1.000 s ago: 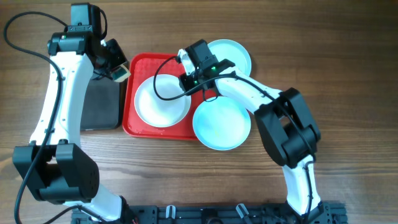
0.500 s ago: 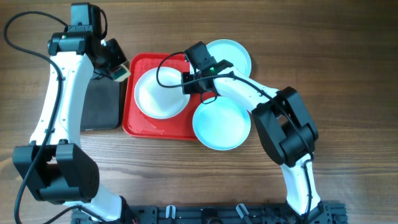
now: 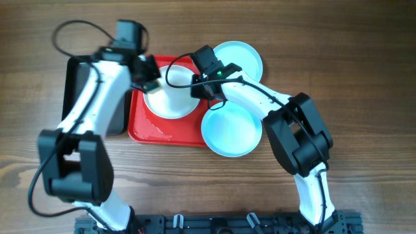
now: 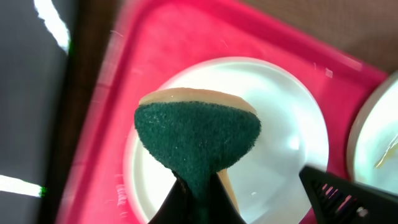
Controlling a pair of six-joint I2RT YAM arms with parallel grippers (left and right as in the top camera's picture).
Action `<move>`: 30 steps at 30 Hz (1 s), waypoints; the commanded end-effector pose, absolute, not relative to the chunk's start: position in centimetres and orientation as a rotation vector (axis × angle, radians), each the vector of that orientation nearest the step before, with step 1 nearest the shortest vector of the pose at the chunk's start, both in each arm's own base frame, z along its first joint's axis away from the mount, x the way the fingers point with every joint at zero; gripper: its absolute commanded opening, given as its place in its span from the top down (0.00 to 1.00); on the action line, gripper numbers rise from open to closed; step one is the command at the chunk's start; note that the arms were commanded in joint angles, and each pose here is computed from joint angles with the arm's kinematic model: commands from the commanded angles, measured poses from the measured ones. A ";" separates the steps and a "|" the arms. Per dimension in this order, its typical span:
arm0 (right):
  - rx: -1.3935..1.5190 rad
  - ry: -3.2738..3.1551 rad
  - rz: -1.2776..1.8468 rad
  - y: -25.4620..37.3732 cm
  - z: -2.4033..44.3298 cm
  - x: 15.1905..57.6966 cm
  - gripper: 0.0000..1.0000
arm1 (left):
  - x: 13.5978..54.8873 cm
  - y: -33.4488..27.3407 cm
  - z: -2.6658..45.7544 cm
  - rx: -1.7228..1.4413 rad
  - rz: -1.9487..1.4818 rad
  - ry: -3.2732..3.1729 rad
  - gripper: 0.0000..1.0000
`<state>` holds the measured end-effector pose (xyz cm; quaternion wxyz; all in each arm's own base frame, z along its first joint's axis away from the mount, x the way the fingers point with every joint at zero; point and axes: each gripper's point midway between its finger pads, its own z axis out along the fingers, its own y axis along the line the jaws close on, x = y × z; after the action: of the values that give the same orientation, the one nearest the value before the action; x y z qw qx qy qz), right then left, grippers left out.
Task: Clean dirty plates on tray and stack at the side
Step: 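Bring the sponge with the left gripper back onto the white plate, then scrub the white plate again with the sponge in the left gripper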
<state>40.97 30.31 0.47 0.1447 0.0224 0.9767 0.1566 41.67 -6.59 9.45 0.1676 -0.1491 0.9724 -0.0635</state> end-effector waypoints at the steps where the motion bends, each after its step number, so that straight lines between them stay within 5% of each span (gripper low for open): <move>1: 0.067 2.831 0.384 29.7 -0.5 40.4 0.95 | 40.6 -9.3 5.7 -0.356 -0.189 2.820 0.96; 9: 0.045 2.831 0.374 29.5 -0.7 40.5 0.96 | 37.8 -9.1 1.5 -0.313 -0.111 2.933 0.96; 17: 0.046 2.827 0.377 29.6 -0.8 40.6 0.96 | 36.8 -10.2 1.0 0.202 -0.163 2.966 0.96; 30: 0.041 2.826 0.376 29.6 -0.7 40.6 0.96 | 43.2 -6.3 1.4 0.141 0.220 2.711 0.96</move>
<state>41.01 30.33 0.51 0.1465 0.0200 0.9766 0.1558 42.37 -7.59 2.43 0.1985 0.0479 0.9782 0.0385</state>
